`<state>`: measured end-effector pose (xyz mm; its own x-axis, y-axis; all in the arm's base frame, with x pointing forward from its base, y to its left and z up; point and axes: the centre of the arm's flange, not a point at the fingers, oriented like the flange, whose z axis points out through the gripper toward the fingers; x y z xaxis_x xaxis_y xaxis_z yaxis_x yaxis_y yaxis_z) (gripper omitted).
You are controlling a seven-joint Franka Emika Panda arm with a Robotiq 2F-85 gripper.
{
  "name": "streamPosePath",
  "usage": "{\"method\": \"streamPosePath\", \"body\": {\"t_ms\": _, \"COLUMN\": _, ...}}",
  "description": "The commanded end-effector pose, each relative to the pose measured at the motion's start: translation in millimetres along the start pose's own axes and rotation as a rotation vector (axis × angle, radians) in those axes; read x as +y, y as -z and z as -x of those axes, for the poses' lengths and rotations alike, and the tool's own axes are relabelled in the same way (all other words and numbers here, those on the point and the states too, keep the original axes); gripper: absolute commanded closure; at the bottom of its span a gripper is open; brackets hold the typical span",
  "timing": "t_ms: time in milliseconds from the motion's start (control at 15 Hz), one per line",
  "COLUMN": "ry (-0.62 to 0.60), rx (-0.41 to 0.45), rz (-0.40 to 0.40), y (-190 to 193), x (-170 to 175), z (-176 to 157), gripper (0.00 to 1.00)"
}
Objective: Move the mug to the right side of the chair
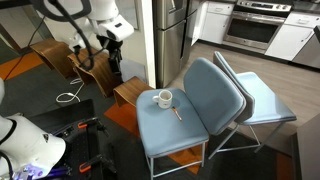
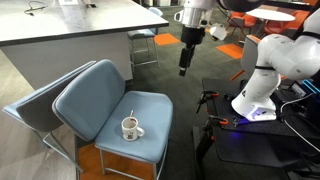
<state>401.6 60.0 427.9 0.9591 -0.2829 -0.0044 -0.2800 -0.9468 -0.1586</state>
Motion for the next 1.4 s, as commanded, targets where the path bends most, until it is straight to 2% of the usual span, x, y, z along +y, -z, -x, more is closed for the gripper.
{"method": "streamPosePath", "body": {"t_ms": 0, "ry": -0.124, "rx": -0.032, "rz": -0.028, "y": -33, "x": -32, "z": -73, "gripper": 0.0}}
{"method": "streamPosePath", "body": {"t_ms": 200, "ry": -0.222, "rx": -0.061, "rz": -0.086, "y": -75, "x": -48, "z": -125, "gripper": 0.0}}
{"method": "streamPosePath", "body": {"t_ms": 467, "ry": -0.342, "rx": -0.104, "rz": -0.172, "y": -128, "x": -55, "z": -166, "gripper": 0.0}}
{"method": "streamPosePath", "body": {"t_ms": 600, "ry": -0.387, "rx": -0.13, "rz": -0.174, "y": -152, "x": -56, "z": -177, "gripper": 0.0}}
{"method": "streamPosePath", "body": {"t_ms": 800, "ry": -0.442, "rx": -0.164, "rz": -0.135, "y": -189, "x": -54, "z": -186, "gripper": 0.0}}
{"method": "streamPosePath", "body": {"t_ms": 1067, "ry": -0.481, "rx": -0.103, "rz": -0.113, "y": -230, "x": -46, "z": -194, "gripper": 0.0}}
{"method": "streamPosePath", "body": {"t_ms": 1333, "ry": -0.526, "rx": -0.048, "rz": -0.129, "y": -266, "x": -33, "z": -207, "gripper": 0.0}}
